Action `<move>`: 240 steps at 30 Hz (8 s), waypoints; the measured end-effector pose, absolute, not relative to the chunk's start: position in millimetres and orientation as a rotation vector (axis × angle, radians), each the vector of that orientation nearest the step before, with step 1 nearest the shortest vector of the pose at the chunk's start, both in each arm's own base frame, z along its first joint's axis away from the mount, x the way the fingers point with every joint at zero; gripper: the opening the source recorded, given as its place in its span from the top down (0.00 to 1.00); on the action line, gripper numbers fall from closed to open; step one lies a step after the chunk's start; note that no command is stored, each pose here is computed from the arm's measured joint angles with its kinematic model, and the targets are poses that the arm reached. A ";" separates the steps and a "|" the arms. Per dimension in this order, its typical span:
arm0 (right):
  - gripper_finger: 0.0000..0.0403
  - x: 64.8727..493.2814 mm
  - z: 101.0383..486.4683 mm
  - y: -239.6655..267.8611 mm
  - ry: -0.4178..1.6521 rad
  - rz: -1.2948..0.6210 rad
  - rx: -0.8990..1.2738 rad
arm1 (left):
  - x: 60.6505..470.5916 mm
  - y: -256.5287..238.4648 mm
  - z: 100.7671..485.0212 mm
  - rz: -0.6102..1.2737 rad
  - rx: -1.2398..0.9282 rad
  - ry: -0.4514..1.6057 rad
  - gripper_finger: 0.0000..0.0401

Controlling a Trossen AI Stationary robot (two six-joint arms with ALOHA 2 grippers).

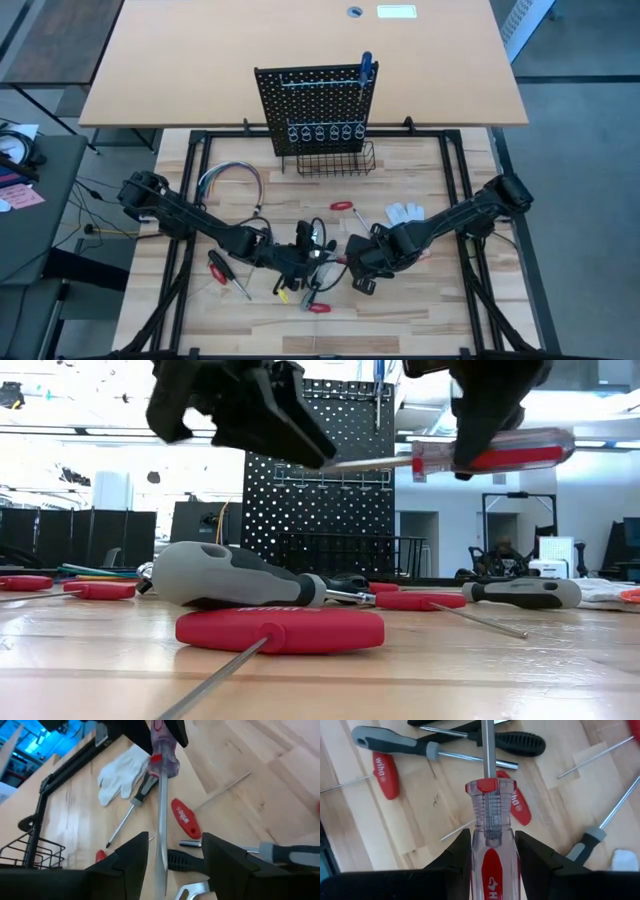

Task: Hang tools onto peg board
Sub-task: Hang the red flathead screw on the black pegboard

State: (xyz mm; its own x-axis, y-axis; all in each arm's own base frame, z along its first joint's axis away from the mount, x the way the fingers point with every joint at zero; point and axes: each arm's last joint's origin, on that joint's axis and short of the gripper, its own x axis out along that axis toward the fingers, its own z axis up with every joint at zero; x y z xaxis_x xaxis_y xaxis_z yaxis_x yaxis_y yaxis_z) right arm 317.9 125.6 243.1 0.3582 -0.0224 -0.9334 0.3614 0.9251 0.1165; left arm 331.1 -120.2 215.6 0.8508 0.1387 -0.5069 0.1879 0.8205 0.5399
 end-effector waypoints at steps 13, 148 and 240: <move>0.71 323.3 244.2 119.8 1.155 -0.246 0.333 | 338.0 -102.1 216.6 -0.033 0.604 0.565 0.79; 0.72 348.3 419.4 43.6 0.486 -0.295 0.097 | 291.3 -38.0 216.1 0.308 0.634 0.245 0.61; 0.79 342.8 250.8 77.8 0.036 -0.132 -0.087 | 288.1 -24.3 231.3 -0.205 0.053 -0.139 1.00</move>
